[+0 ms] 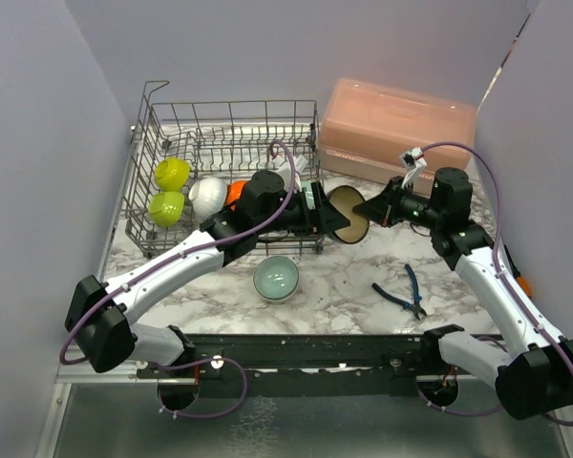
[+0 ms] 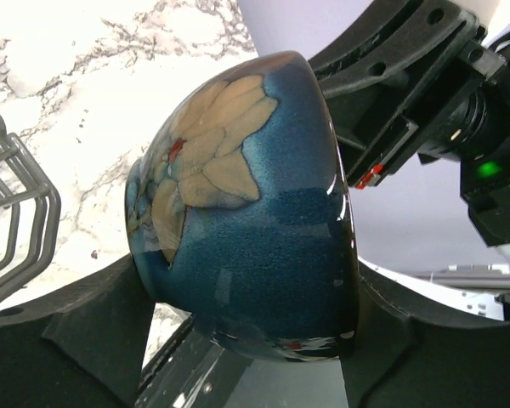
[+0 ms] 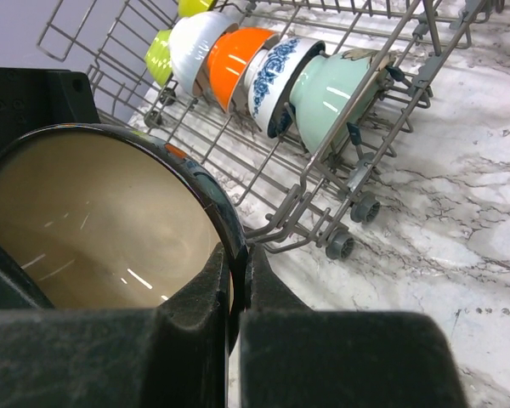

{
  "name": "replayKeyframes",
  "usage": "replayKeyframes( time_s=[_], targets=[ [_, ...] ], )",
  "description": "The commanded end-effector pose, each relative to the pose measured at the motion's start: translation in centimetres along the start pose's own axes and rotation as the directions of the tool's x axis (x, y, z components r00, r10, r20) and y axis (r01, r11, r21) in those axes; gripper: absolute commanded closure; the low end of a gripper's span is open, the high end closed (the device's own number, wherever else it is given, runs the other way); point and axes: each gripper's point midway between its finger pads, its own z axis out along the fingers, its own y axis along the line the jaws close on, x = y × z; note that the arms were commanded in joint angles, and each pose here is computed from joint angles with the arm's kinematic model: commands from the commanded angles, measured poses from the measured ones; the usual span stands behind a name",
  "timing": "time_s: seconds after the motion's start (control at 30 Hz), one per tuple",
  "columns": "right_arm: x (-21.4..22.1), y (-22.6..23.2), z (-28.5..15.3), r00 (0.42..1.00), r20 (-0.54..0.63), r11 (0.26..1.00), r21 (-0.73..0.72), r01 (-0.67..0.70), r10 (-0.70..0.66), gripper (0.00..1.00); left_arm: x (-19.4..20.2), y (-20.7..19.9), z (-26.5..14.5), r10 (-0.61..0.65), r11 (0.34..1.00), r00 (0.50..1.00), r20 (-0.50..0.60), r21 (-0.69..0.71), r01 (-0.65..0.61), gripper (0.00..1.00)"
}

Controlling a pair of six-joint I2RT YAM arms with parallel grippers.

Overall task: Load the bowls into the dish rack
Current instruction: Pick up the bowl from the center of the board, then move the dish rack to the center of the board.

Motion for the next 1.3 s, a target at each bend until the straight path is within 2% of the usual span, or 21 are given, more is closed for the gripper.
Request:
replayKeyframes(
  time_s=[0.0,0.23,0.37,0.63,0.97,1.13,1.27],
  targets=[
    [-1.9,2.1,-0.8,0.998,0.053,0.998,-0.055,0.037,-0.034,0.98,-1.2,-0.6,-0.3,0.029,1.0,0.999,0.037,0.006,-0.029,0.45],
    [-2.2,2.1,-0.9,0.997,0.06,0.998,-0.045,0.045,-0.043,0.75,-1.5,0.0,0.0,0.016,1.0,0.999,0.037,0.019,-0.017,0.68],
    [-2.2,2.0,-0.8,0.997,0.059,0.998,-0.04,0.05,-0.048,0.57,-2.4,0.4,-0.1,-0.005,0.999,0.998,0.059,0.046,0.002,0.71],
    [-1.8,1.5,-0.7,0.998,0.045,0.999,-0.027,0.046,-0.045,0.32,-5.8,3.1,-1.4,-0.049,0.998,0.989,0.138,0.053,0.042,0.76],
    [-0.4,0.8,0.7,1.0,-0.016,0.997,-0.074,0.004,-0.005,0.27,-9.1,4.7,-2.6,-0.042,0.998,0.982,0.184,0.062,0.031,0.85],
    [1.0,-0.8,1.8,0.996,-0.085,0.998,-0.041,-0.041,0.038,0.16,-11.6,5.5,-3.5,0.026,1.0,0.975,0.219,0.007,-0.029,0.93],
    [2.4,-1.9,2.9,0.988,-0.135,0.996,-0.036,-0.084,0.079,0.14,-13.7,6.2,-4.1,0.115,0.992,0.964,0.238,-0.069,-0.101,1.0]
  ],
)
